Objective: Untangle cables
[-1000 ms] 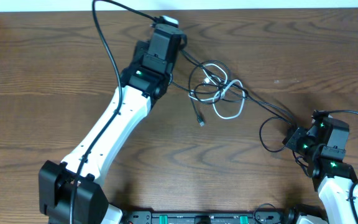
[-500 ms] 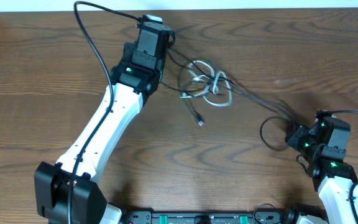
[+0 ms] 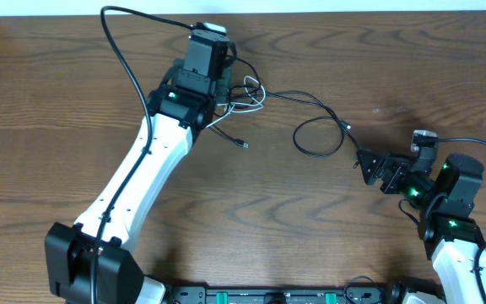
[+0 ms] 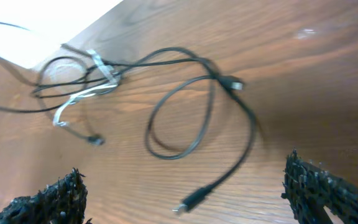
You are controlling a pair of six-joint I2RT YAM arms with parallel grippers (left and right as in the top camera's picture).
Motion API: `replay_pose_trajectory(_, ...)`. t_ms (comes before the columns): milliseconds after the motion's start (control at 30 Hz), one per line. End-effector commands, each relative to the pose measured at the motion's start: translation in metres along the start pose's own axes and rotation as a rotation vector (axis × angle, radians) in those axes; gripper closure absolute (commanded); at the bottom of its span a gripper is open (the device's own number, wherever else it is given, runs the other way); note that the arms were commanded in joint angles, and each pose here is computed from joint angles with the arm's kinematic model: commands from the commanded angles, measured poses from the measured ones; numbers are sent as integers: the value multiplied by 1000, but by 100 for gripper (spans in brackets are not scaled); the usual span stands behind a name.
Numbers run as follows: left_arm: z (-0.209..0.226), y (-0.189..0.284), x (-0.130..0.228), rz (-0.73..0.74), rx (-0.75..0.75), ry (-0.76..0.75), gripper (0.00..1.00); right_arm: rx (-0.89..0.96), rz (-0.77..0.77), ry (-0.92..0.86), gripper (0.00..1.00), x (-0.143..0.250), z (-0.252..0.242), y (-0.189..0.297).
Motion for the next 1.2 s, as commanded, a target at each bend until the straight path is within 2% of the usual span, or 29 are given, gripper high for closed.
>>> replay_pose_trajectory(0, -35, 20, -14, -64, 169, -82, 93, -93, 27, 26, 1, 3, 16, 2)
replay_pose_trajectory(133, -78, 34, -18, -97, 314, -136, 93, -105, 32, 29, 1, 4, 18, 2)
replay_pose_trajectory(300, -127, 56, -16, -142, 455, -290, 93, -145, 51, 108, 1, 9, 28, -1)
replay_pose_trajectory(533, -192, 94, -5, -204, 568, -504, 93, -218, 53, 339, 1, 16, 51, -7)
replay_pose_trajectory(900, -237, 128, 13, -227, 658, -609, 92, -215, -31, 531, 1, 2, 58, -9)
replay_pose_trajectory(1167, -257, 146, 31, -209, 707, -670, 92, -122, -91, 560, 1, -14, 48, -11)
Point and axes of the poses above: each gripper's point midway between its finger pads, its own y axis back along the fingers, its own z axis along the line the jaws close on, x = y × z, the point moved 1 cm from there along y, back along the fingers, and after that the axes turned 6 degrees about -y, right-handed, at the moved point
